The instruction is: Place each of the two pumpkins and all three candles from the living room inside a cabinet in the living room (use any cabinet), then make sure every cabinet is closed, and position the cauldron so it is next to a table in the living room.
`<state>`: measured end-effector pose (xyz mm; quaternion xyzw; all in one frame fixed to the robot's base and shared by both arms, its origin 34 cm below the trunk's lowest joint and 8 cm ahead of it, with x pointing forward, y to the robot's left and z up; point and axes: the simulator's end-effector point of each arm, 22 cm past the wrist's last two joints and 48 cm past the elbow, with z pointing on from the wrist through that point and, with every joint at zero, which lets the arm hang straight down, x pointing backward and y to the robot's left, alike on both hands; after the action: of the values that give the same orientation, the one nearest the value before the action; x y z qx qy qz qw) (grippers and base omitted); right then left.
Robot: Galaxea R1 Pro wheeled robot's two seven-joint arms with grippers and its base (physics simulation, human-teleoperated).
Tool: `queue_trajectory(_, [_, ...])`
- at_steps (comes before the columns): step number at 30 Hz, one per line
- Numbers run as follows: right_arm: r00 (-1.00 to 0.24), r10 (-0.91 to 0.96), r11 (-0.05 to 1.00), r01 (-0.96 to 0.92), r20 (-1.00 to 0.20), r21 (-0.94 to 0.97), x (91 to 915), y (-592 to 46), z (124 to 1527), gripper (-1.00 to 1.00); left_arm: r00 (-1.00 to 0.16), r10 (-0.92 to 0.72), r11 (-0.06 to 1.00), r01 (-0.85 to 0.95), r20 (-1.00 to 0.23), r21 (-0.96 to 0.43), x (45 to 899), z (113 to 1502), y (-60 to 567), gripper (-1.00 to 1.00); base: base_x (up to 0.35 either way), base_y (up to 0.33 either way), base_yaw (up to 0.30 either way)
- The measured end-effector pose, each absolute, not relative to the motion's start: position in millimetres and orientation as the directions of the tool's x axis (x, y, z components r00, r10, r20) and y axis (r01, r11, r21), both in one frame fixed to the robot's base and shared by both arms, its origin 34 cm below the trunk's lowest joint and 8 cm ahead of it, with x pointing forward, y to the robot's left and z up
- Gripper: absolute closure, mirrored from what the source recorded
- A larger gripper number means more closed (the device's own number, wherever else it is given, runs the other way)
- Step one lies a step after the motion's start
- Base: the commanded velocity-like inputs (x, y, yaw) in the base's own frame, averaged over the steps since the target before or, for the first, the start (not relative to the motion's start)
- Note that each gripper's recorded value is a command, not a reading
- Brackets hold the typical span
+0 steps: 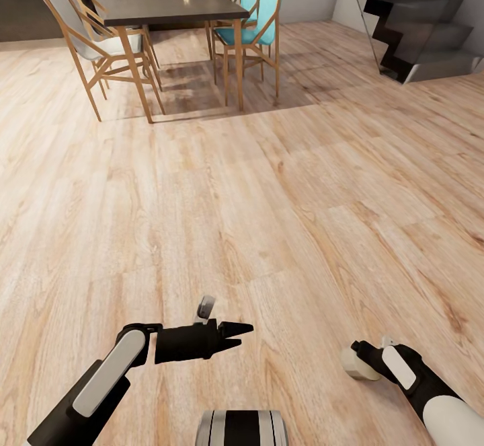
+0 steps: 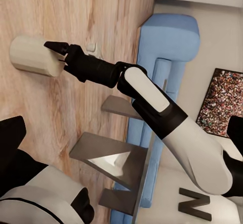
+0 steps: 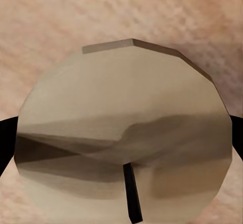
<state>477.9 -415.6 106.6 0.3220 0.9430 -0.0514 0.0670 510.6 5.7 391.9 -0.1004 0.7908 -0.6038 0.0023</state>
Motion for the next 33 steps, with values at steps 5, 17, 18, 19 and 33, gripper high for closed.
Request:
queue_trajectory(5, [-0.784,0.6,0.788,0.614,-0.159,-0.054,477.7,-415.6,106.5,1.0,-0.98,-0.162,0.25,-0.157,0.118,-0.956,510.8,392.0,6.1,-1.0,0.0,0.0,0.0])
queue_trajectory(17, [-0.778,0.601,0.787,0.616,-0.185,-0.034,490.0,-415.7,120.5,1.0,-0.983,-0.163,0.249,-0.126,0.087,-0.96,513.7,406.8,6.3,-1.0,0.0,0.0,0.0])
queue_trajectory(18, [-0.777,0.601,0.787,0.616,-0.189,-0.031,491.8,-415.7,122.3,1.0,-0.983,-0.163,0.25,-0.122,0.083,-0.961,514.0,408.6,6.3,-1.0,0.0,0.0,0.0])
queue_trajectory(19, [-0.776,0.601,0.787,0.616,-0.192,-0.029,493.3,-415.7,124.1,1.0,-0.984,-0.163,0.249,-0.118,0.078,-0.961,514.4,410.5,6.3,-1.0,0.0,0.0,0.0])
queue_trajectory(33, [-0.765,0.598,0.792,0.611,-0.24,0.027,519.7,-411.9,151.6,1.0,-0.986,-0.165,0.253,-0.067,0.025,-0.965,518.1,434.7,7.1,-1.0,0.0,0.0,0.0])
